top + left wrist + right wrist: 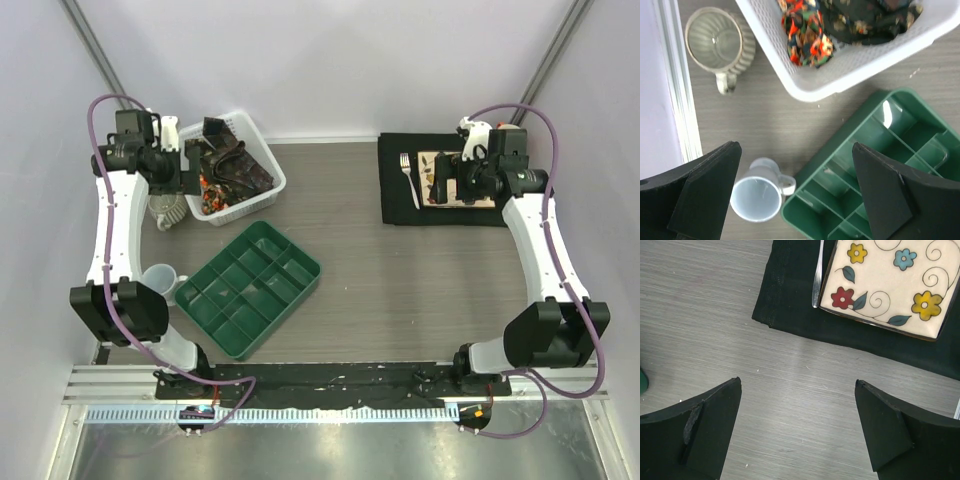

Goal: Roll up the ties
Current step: Pick up the tie from the storage box.

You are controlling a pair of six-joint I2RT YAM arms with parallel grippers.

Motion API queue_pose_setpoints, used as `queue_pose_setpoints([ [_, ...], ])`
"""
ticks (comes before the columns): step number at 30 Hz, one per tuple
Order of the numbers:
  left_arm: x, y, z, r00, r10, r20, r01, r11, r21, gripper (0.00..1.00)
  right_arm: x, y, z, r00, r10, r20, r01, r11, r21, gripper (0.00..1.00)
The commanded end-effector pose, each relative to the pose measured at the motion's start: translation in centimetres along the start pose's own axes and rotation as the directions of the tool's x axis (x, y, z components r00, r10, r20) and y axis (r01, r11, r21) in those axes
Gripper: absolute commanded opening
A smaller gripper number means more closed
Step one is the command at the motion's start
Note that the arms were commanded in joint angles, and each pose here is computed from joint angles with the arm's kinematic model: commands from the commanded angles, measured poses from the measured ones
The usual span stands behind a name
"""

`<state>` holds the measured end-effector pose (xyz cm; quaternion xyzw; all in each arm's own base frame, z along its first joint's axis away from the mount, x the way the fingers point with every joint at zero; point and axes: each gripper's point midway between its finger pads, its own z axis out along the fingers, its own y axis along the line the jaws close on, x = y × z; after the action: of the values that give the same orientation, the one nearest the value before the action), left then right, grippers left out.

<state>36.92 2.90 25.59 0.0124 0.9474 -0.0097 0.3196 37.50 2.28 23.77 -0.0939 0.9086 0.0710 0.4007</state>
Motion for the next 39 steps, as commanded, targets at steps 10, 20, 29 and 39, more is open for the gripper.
queue_pose_setpoints([
  [10,-8.8,-1.7,3.5,0.980,0.078,0.182,-0.081,0.997,0.010,1.00,-5.0,0.6,-5.1,0.959,-0.085,0.271,0.076,0.996,0.044,1.00],
  [20,-9.5,-2.6,10.9,0.987,0.084,0.136,-0.092,0.994,0.059,1.00,-2.6,0.5,-5.2,0.975,-0.120,0.186,0.113,0.992,0.050,1.00],
  [29,-7.9,-3.2,16.2,0.997,0.071,0.032,-0.074,0.991,0.116,0.99,-1.3,0.4,-4.6,0.986,-0.120,0.115,0.117,0.993,0.035,1.00],
  [39,-3.1,-2.4,20.0,0.991,0.074,-0.108,-0.065,0.994,0.085,0.94,-1.5,0.0,-4.3,0.988,-0.123,0.090,0.120,0.992,0.043,0.99],
])
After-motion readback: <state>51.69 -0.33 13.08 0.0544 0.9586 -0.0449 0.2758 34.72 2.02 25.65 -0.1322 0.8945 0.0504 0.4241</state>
